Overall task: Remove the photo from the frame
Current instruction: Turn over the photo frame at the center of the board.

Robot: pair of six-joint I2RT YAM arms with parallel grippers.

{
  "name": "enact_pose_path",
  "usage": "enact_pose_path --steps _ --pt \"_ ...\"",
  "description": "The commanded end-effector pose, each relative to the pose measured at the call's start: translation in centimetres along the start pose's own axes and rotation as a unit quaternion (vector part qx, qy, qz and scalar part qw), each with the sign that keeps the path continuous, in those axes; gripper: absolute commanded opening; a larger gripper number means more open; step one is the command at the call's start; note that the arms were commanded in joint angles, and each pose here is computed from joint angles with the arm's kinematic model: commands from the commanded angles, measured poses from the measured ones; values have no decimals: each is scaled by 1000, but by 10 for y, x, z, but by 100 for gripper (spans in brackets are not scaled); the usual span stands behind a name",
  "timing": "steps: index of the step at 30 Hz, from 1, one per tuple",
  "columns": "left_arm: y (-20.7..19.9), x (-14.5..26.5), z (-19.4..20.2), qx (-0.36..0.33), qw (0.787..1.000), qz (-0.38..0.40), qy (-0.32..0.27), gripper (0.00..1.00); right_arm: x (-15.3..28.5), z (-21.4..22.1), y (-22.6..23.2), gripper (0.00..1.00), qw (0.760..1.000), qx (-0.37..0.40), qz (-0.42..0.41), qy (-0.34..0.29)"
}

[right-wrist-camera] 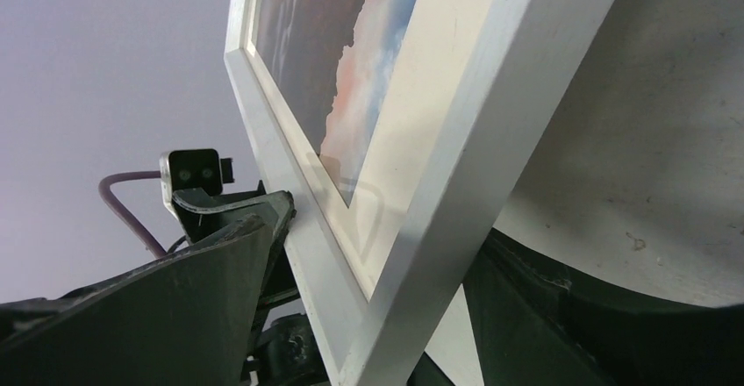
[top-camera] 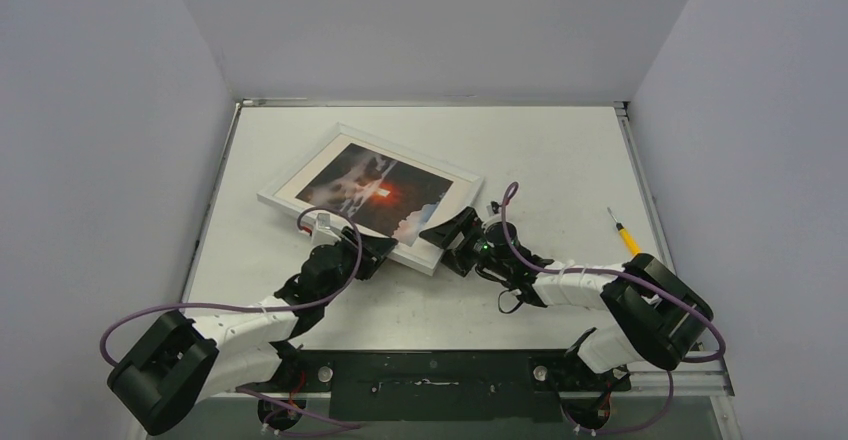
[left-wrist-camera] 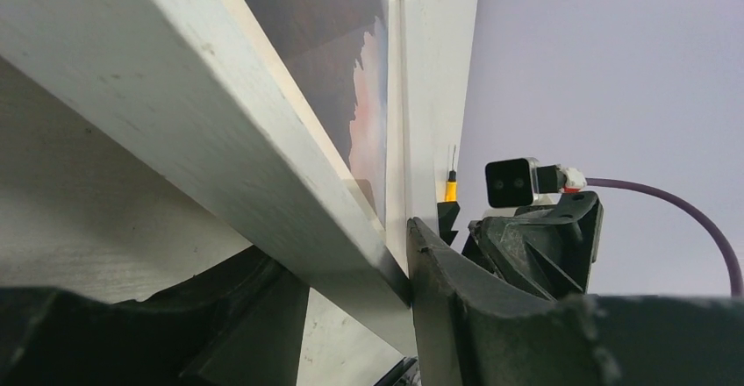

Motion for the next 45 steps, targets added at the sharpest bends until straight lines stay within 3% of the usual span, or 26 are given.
enact_pose_path --steps 1,10,19,20,23,24,26,29,33,39,45 --pt "-75 2 5 6 987 157 17 40 3 -12 23 78 996 -54 -62 -37" --pt "-92 6 8 6 984 179 20 40 6 -14 18 68 990 -94 -95 -54" --pt "-84 8 7 -6 986 166 13 41 11 -23 19 36 988 -99 -91 -75" --pt "-83 8 8 -10 986 164 14 45 12 -25 19 30 988 -96 -88 -77" --pt "-85 8 12 -61 983 169 33 87 13 -31 19 13 990 -83 -76 -85" --pt "-83 6 13 -91 982 158 39 98 14 -35 19 9 991 -76 -70 -89" --pt "-78 2 10 -132 984 116 27 96 17 -41 16 5 992 -58 -51 -101" --pt "-72 -4 0 -242 967 80 -4 96 23 -52 13 5 991 -26 -14 -129" --pt "-74 -9 -8 -327 941 84 -31 96 32 -63 13 5 987 15 24 -159" --pt "-82 -8 -1 -414 896 158 -3 97 40 -86 12 5 975 74 93 -186" --pt "-76 -10 4 -529 827 185 44 96 53 -117 18 5 965 144 129 -177"
Point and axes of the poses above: each gripper's point midway between its finger pads, its own x axis back along the fingers, its own y axis along the line the jaws close on, z = x × y, the point moved 8 cm from there along x, back along the fingers, and after that the axes turned 9 degrees about x, right-handed, at the moved point
